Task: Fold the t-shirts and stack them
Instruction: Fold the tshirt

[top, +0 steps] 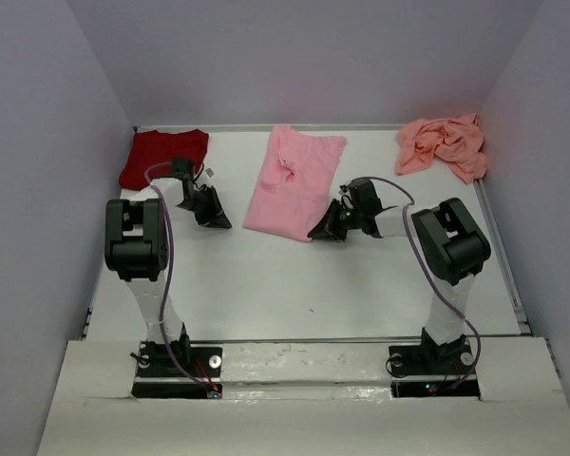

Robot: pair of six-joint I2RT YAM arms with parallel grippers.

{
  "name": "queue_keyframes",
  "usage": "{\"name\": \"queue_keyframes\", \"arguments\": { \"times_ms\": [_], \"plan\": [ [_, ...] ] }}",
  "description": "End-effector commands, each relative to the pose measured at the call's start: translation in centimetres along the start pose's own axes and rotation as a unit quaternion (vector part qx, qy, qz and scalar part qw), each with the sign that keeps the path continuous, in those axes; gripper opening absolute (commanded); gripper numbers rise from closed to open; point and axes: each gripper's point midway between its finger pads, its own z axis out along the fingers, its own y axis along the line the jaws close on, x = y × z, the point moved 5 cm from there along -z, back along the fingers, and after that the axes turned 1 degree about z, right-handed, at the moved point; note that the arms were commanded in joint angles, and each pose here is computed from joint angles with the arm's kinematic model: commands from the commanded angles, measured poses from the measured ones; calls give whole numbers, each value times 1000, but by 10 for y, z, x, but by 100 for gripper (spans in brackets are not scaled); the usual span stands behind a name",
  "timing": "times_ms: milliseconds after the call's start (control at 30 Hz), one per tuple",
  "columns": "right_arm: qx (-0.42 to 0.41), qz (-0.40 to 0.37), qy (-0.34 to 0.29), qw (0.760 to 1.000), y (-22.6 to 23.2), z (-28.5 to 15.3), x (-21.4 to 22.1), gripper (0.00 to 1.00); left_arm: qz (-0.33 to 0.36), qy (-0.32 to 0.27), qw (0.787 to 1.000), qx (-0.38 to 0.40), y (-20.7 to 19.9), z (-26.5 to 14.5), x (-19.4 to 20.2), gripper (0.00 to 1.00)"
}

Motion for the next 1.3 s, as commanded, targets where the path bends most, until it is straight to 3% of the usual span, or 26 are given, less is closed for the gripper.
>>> {"name": "queue_keyframes", "arguments": {
  "times_ms": [0, 167, 367, 733, 1267],
  "plan": [
    [-16, -25, -16, 999, 15, -6, -4, 0, 27, -18, 997, 63, -17, -9, -3, 26],
    [-17, -26, -17, 999, 16, -6, -4, 0, 36, -18, 992, 122, -29, -8, -1, 39],
    [-18, -27, -20, 999, 18, -7, -6, 0, 31, -6, 989, 146, -29, -2, 5, 43],
    [-19, -28, -24, 999, 20, -8, -7, 0, 4, 7, 989, 147, -15, 18, 18, 43],
    [-19, -30, -28, 999, 21, -10, -7, 0, -21, -26, 991, 127, -5, 35, 9, 42]
  ]
}}
